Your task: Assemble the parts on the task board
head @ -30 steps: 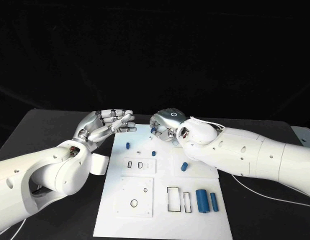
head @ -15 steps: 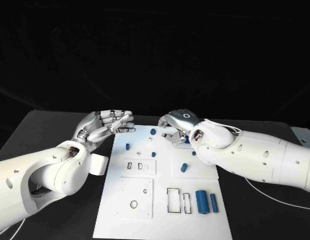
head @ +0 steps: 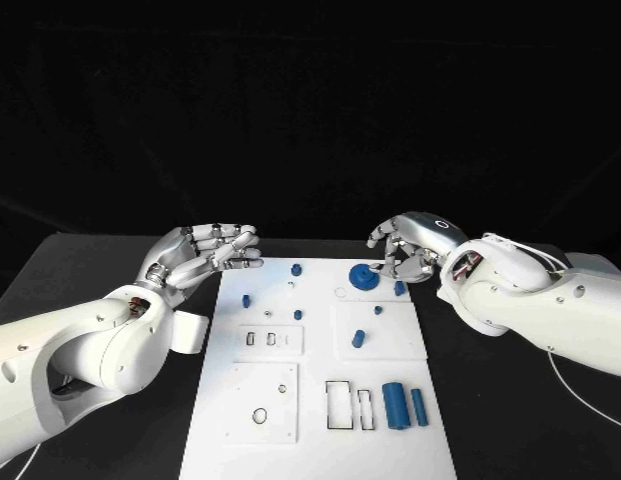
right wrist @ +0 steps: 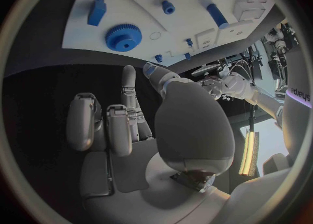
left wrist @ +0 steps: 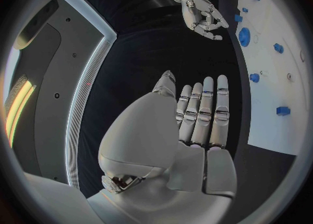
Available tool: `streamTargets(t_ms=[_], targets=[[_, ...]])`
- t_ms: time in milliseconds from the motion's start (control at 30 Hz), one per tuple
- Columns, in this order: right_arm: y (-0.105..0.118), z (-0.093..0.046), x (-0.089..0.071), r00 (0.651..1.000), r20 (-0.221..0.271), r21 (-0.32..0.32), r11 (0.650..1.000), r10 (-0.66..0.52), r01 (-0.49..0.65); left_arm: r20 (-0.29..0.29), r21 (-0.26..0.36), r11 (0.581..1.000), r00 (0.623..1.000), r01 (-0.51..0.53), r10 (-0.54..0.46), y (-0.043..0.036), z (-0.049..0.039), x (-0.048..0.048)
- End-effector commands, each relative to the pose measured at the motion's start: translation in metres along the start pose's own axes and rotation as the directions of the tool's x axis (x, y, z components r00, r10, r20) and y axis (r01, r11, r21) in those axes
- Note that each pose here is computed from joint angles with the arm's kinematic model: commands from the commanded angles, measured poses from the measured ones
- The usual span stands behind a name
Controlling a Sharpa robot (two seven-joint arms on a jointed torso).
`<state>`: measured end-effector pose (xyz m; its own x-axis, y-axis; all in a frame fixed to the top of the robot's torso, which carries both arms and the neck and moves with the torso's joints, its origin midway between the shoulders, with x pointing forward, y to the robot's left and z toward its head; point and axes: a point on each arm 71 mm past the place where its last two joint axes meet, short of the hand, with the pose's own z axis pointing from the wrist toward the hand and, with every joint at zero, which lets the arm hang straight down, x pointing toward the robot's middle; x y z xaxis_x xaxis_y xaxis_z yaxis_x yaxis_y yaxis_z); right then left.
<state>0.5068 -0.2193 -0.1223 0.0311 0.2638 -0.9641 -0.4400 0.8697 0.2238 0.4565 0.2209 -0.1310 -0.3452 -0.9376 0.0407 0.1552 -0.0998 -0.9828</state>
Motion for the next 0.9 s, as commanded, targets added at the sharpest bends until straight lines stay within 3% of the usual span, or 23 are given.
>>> streamTargets(t_ms=[33,333,900], targets=[[-0.011,-0.002,0.007,0.99,-0.104,0.103,0.992,0.09,-0.079,-0.014,0.004,1.0,1.0,0.013,-0.013,-0.0004,0.0015,0.0015],[-0.018,0.002,0.015,0.984,-0.145,0.141,0.987,0.099,-0.078,-0.016,0.002,1.0,1.0,0.018,-0.018,0.0012,0.0038,0.0022],[-0.006,0.021,0.029,0.987,-0.141,0.123,0.991,0.075,-0.058,-0.018,0.0,1.0,1.0,0.019,-0.019,0.002,0.005,0.0027]])
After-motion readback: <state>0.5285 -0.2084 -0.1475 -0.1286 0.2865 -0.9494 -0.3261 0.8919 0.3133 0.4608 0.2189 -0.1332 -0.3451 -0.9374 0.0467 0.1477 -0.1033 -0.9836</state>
